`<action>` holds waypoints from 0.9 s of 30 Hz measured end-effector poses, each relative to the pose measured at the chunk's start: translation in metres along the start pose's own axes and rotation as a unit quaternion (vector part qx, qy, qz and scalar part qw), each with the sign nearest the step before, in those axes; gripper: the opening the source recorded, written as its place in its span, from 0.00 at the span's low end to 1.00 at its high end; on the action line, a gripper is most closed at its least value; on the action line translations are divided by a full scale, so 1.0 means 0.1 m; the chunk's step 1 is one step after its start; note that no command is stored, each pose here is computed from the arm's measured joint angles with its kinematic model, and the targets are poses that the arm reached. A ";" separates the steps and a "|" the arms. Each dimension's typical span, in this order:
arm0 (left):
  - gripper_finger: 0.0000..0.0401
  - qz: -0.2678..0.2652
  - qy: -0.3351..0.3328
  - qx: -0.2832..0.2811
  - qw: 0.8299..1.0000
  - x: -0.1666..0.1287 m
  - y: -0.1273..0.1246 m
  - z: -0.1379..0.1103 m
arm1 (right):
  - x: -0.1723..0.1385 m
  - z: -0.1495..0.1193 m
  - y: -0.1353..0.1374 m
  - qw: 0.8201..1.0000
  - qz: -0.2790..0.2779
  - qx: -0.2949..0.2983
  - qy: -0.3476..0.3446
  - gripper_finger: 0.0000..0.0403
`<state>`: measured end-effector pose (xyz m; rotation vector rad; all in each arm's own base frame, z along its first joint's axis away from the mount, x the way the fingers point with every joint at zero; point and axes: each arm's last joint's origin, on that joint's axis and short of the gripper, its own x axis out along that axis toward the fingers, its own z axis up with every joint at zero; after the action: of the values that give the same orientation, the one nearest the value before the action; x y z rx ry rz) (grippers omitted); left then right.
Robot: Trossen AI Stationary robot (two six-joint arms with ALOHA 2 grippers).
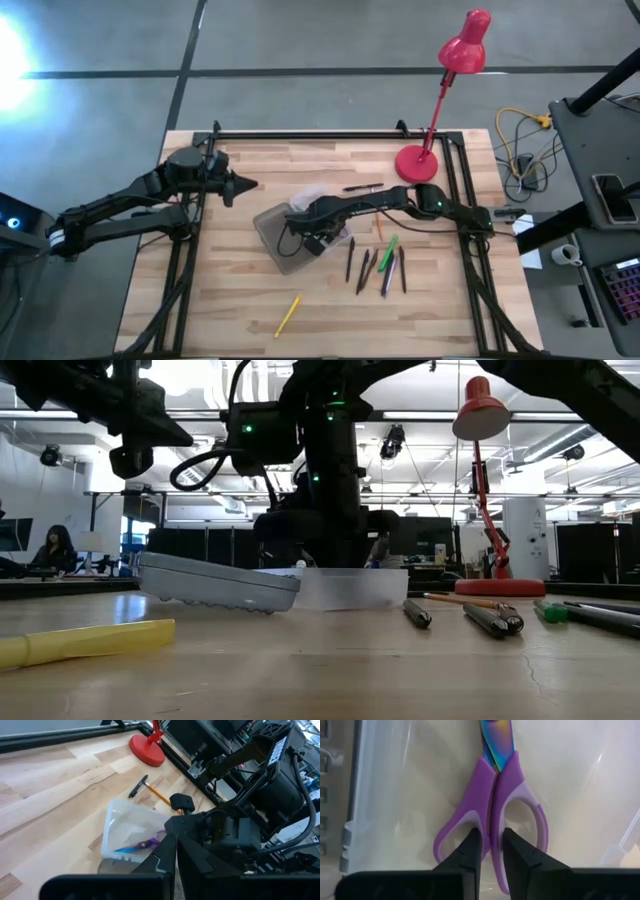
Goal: Pick & place school supplies into a supply box
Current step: Put the purple scissors into the gray supply box, then put the black pen into the gray supply box
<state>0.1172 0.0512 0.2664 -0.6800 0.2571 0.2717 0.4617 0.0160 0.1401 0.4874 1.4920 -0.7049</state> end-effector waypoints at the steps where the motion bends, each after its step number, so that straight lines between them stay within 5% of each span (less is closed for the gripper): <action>1: 0.00 0.001 0.002 -0.001 1.000 0.00 0.00 0.00 | -0.01 0.00 0.00 1.000 0.001 0.002 -0.001 0.11; 9: 0.00 0.002 0.004 -0.001 1.000 0.00 0.00 -0.01 | -0.05 0.03 0.00 1.000 -0.005 0.011 -0.022 0.12; 19: 0.00 0.003 0.004 -0.001 1.000 0.00 0.01 -0.01 | -0.15 0.03 -0.02 1.000 0.001 0.003 -0.031 0.55; 27: 0.00 0.005 0.007 0.001 1.000 0.01 0.01 -0.01 | -0.48 0.01 -0.11 0.998 0.013 -0.014 -0.058 0.67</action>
<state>0.1175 0.0514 0.2646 -0.6791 0.2742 0.2756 0.4579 0.0135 0.1891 0.4376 1.3819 -0.6802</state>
